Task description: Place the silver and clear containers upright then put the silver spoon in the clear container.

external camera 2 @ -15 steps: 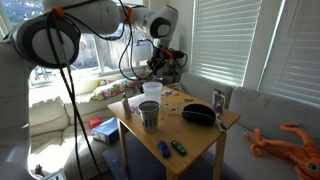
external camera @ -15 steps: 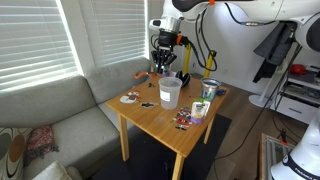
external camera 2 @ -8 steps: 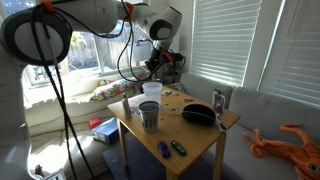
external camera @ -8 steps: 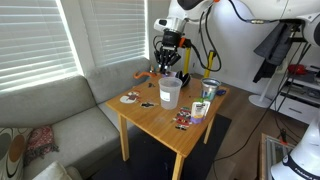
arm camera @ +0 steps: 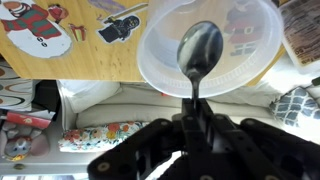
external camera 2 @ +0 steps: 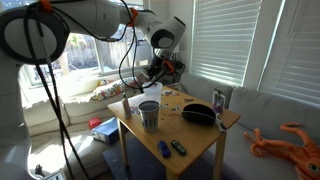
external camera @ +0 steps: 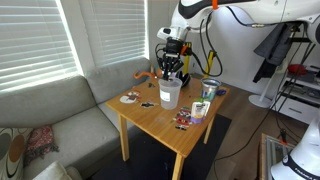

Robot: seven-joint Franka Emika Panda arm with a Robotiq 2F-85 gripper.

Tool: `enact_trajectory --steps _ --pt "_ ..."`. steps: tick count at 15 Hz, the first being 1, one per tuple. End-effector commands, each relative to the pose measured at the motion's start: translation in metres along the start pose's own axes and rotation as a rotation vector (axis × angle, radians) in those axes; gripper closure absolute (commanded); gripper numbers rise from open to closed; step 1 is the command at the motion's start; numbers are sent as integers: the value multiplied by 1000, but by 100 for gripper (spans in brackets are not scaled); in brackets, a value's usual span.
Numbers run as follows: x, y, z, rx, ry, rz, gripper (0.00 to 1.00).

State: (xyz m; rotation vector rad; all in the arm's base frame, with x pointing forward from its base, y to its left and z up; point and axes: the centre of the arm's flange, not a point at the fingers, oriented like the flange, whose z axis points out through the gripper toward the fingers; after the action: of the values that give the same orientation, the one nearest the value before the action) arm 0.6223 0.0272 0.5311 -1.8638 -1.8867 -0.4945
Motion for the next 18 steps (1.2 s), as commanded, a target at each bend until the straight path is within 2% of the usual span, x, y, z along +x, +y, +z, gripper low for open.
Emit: enact_trajectory --steps 1,15,16,17,18 --pt "-4 -18 4 -30 40 -65 98" --pt "-18 -18 26 17 25 -138 98" --pt "-18 -18 27 21 25 -139 67" --pt "-19 -17 29 24 26 -138 65" --pt "-19 -16 31 26 28 -140 59"
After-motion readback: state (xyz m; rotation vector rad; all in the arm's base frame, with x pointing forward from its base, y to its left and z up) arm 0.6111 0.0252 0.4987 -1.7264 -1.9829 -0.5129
